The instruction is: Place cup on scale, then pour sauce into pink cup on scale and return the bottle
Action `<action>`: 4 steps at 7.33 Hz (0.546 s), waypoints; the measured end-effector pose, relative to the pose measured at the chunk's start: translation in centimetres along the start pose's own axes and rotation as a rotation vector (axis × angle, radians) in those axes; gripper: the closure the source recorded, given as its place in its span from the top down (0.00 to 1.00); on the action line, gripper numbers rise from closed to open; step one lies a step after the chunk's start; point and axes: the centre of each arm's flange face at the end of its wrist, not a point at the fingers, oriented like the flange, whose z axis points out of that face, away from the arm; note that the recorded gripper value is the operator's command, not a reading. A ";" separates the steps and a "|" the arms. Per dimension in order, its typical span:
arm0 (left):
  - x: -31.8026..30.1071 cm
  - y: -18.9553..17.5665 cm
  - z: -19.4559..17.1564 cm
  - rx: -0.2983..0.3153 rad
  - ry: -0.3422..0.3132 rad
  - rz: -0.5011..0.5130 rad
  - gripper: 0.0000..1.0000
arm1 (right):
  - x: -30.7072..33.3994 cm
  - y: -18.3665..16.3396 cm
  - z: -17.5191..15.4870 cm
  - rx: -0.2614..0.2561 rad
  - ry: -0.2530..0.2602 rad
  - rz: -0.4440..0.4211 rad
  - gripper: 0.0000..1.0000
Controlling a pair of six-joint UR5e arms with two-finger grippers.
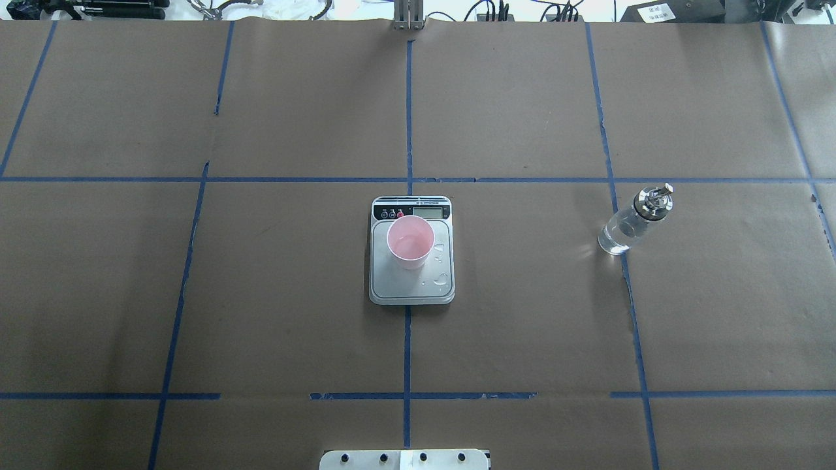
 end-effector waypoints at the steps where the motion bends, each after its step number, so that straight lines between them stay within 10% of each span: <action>1: 0.0 0.0 0.0 0.000 0.000 -0.001 1.00 | 0.0 0.0 0.0 0.000 0.003 -0.001 1.00; 4: 0.0 0.0 0.0 0.000 -0.002 -0.001 1.00 | 0.2 0.1 0.0 0.000 0.010 -0.002 1.00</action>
